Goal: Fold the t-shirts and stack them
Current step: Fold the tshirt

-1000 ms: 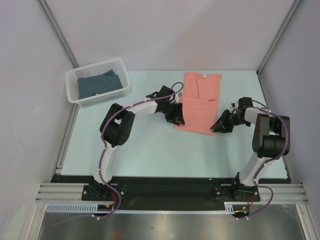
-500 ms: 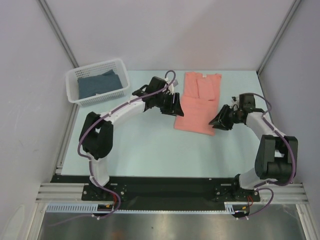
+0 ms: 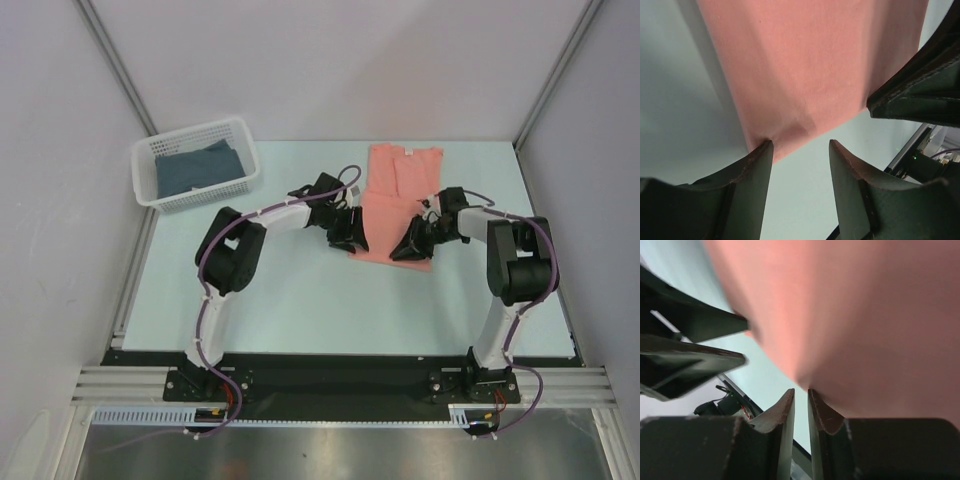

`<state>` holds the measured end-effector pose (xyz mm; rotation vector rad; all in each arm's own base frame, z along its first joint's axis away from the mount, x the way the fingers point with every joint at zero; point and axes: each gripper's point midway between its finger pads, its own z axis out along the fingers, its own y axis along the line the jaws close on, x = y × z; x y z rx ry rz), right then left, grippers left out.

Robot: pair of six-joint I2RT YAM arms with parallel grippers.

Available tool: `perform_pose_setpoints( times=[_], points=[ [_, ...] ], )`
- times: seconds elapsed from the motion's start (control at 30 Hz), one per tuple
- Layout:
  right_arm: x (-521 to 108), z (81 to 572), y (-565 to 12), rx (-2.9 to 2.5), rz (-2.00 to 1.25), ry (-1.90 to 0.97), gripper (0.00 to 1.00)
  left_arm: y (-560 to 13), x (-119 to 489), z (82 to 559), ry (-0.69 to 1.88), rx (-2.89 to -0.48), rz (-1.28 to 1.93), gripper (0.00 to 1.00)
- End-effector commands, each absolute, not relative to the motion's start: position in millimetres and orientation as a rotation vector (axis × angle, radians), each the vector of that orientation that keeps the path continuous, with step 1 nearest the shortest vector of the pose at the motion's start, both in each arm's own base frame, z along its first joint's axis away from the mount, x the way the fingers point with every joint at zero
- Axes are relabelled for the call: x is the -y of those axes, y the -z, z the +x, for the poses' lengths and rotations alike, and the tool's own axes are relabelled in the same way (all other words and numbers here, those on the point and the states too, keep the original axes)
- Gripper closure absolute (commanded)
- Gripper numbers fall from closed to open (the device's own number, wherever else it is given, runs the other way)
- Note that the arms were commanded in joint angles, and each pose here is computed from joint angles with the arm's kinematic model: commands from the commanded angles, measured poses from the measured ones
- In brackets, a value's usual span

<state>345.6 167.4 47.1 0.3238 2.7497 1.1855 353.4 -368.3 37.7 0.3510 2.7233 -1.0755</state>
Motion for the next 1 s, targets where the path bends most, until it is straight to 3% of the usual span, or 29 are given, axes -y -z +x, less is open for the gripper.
perform_pose_setpoints(
  times=[0.0,0.3,0.5,0.63,0.8,0.97],
  points=[
    [-151,329,-44,-2.743,0.361,-1.218,0.78,-25,361,354,1.063,-2.749,0.327,0.44],
    [-81,295,-31,-2.755,0.631,-1.009,0.74,-30,347,344,1.036,-2.749,0.329,0.44],
    [-67,290,-67,-2.621,0.697,-0.908,0.48,-99,350,341,1.120,-2.588,0.223,0.38],
    [-73,278,-69,-2.537,0.821,-0.941,0.32,-127,342,334,1.134,-2.522,0.070,0.23],
    [-82,287,-82,-2.251,1.043,-1.091,0.30,-133,336,321,1.337,-2.424,-0.401,0.23],
    [-79,288,-76,-2.085,1.166,-1.109,0.35,-129,339,321,1.537,-2.194,-0.711,0.32]
  ],
)
